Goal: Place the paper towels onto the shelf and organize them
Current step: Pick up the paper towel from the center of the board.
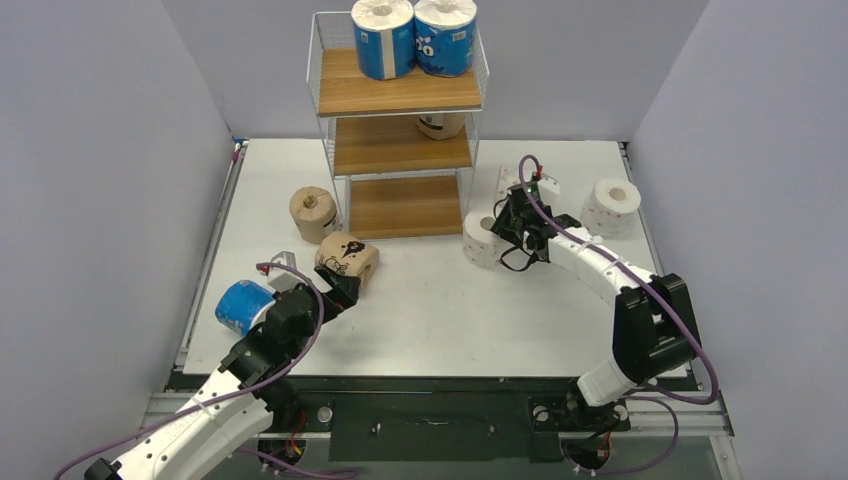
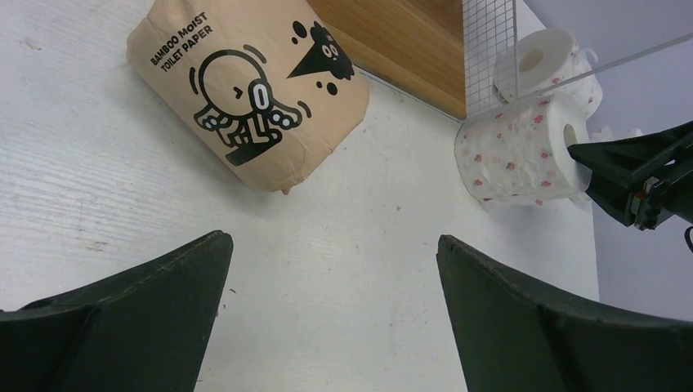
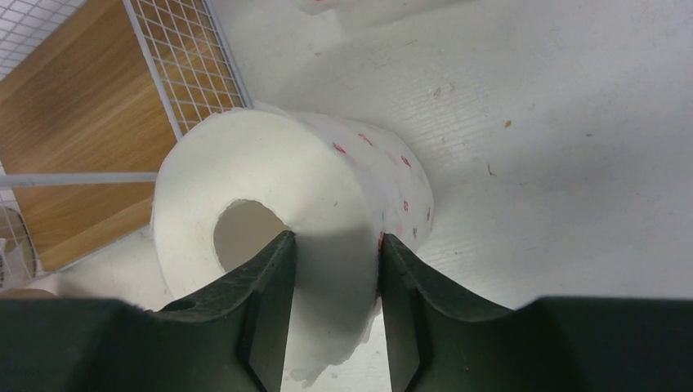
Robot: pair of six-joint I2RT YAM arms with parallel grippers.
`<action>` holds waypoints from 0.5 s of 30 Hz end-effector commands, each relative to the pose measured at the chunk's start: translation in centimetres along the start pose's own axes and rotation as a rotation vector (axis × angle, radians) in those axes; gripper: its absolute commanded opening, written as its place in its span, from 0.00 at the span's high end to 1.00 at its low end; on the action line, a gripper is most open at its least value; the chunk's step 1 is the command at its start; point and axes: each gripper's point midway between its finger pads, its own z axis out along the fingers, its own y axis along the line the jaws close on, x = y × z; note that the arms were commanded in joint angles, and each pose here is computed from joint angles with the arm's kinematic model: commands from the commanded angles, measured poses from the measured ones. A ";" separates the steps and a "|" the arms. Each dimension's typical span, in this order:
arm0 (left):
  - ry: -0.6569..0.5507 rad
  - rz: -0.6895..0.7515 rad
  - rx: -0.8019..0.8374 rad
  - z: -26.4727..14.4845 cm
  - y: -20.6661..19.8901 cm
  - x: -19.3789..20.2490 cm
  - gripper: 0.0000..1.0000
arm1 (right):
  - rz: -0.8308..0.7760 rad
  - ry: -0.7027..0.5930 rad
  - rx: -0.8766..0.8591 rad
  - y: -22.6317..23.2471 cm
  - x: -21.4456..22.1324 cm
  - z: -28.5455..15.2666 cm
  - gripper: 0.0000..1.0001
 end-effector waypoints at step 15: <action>-0.035 -0.038 0.060 0.4 -1.8 -0.9 0.04 | -0.136 -0.087 -0.149 0.8 1.6 -9.7 0.71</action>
